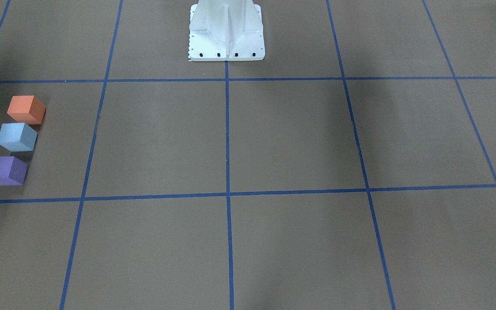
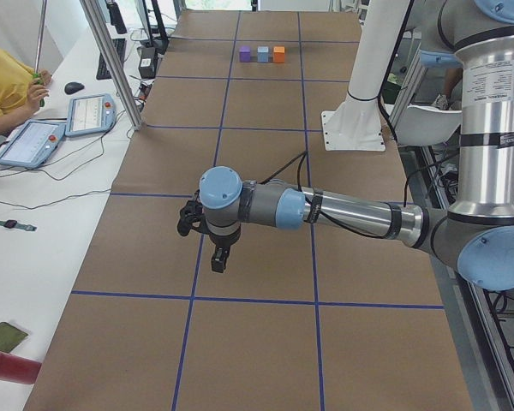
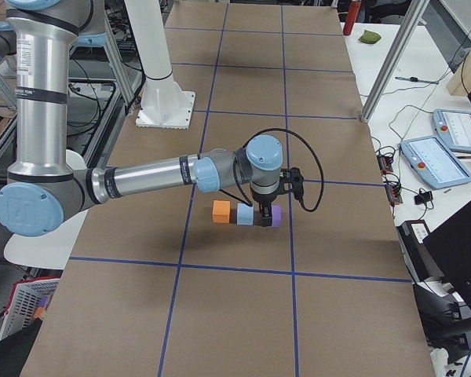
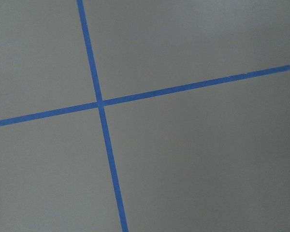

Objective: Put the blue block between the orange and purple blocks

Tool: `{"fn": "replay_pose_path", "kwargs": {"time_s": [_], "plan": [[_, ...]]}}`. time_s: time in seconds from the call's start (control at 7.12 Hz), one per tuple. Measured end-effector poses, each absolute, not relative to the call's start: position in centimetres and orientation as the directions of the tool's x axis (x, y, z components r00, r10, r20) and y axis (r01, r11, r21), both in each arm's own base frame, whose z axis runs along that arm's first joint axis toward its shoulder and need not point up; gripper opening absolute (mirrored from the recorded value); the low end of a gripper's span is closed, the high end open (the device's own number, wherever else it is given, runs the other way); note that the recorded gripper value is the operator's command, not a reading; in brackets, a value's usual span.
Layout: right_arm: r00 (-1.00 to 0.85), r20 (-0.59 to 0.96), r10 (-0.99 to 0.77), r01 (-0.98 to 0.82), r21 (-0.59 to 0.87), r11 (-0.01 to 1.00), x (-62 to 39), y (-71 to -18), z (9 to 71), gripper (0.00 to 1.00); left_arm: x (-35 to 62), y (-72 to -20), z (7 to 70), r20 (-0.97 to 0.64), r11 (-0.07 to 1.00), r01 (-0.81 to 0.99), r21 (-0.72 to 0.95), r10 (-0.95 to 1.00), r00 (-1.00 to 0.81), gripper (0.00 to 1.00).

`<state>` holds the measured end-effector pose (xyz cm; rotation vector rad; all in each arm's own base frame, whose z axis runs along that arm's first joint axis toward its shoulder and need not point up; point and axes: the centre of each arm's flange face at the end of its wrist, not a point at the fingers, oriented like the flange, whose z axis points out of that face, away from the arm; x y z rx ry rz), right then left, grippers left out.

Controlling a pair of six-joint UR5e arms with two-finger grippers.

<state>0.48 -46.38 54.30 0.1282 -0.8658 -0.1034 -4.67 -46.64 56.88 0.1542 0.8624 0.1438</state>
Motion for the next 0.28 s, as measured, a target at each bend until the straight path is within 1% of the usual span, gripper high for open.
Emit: {"fn": "replay_pose_path", "kwargs": {"time_s": [0.28], "plan": [[0.67, 0.715, -0.201, 0.119, 0.164, 0.979, 2.6, -46.4, 55.2, 1.0, -4.8, -46.5, 57.0, -0.744, 0.98, -0.058, 0.188, 0.181, 0.643, 1.0]]}}
